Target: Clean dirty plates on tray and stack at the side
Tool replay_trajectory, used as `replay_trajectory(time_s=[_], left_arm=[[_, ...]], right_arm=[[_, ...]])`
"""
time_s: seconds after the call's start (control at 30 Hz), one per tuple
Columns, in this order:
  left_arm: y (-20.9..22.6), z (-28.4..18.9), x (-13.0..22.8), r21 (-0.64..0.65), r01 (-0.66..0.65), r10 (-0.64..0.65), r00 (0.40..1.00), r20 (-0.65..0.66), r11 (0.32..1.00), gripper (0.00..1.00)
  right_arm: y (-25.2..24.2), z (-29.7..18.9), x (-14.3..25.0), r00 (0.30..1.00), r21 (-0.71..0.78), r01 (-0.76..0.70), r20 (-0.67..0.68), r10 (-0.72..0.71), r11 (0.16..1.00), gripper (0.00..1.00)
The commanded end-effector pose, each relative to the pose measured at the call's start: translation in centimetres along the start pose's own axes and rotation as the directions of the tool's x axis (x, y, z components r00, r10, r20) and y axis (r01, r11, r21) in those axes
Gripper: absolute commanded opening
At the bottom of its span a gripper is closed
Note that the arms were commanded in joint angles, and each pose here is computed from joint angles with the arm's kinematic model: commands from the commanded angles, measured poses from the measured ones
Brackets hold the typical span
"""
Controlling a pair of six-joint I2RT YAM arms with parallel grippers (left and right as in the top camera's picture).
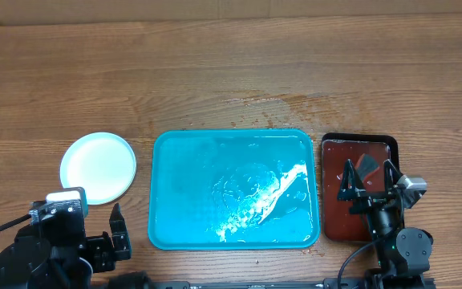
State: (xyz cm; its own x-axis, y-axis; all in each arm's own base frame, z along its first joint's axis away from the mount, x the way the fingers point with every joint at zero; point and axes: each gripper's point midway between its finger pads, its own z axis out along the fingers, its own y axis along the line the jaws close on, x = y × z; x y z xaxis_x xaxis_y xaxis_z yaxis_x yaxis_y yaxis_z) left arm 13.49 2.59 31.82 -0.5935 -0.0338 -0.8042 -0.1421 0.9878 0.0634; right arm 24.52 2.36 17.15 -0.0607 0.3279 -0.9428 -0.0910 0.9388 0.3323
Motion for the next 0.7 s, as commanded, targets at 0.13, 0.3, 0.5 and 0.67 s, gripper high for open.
replay_trajectory(time_s=[0.13, 0.3, 0.5, 0.67], left_arm=[[0.05, -0.33, -0.25, -0.003, -0.016, 0.016, 1.0, 0.014, 1.0, 1.0], [0.05, -0.33, -0.25, -0.003, -0.016, 0.016, 1.0, 0.014, 1.0, 1.0], [0.09, -0.33, -0.14, -0.005, -0.016, 0.016, 1.0, 0.01, 1.0, 1.0], [0.12, -0.34, -0.57, -0.007, -0.016, 0.016, 1.0, 0.027, 1.0, 0.99]], right_arm=[[-0.38, 0.02, 0.08, 1.0, 0.016, 0.007, 0.008, -0.007, 1.0, 1.0], [-0.38, 0.02, 0.08, 1.0, 0.016, 0.007, 0.008, -0.007, 1.0, 1.0], [-0.38, 0.02, 0.08, 1.0, 0.016, 0.007, 0.008, -0.007, 1.0, 1.0], [-0.38, 0.02, 0.08, 1.0, 0.016, 0.007, 0.008, -0.007, 1.0, 1.0]])
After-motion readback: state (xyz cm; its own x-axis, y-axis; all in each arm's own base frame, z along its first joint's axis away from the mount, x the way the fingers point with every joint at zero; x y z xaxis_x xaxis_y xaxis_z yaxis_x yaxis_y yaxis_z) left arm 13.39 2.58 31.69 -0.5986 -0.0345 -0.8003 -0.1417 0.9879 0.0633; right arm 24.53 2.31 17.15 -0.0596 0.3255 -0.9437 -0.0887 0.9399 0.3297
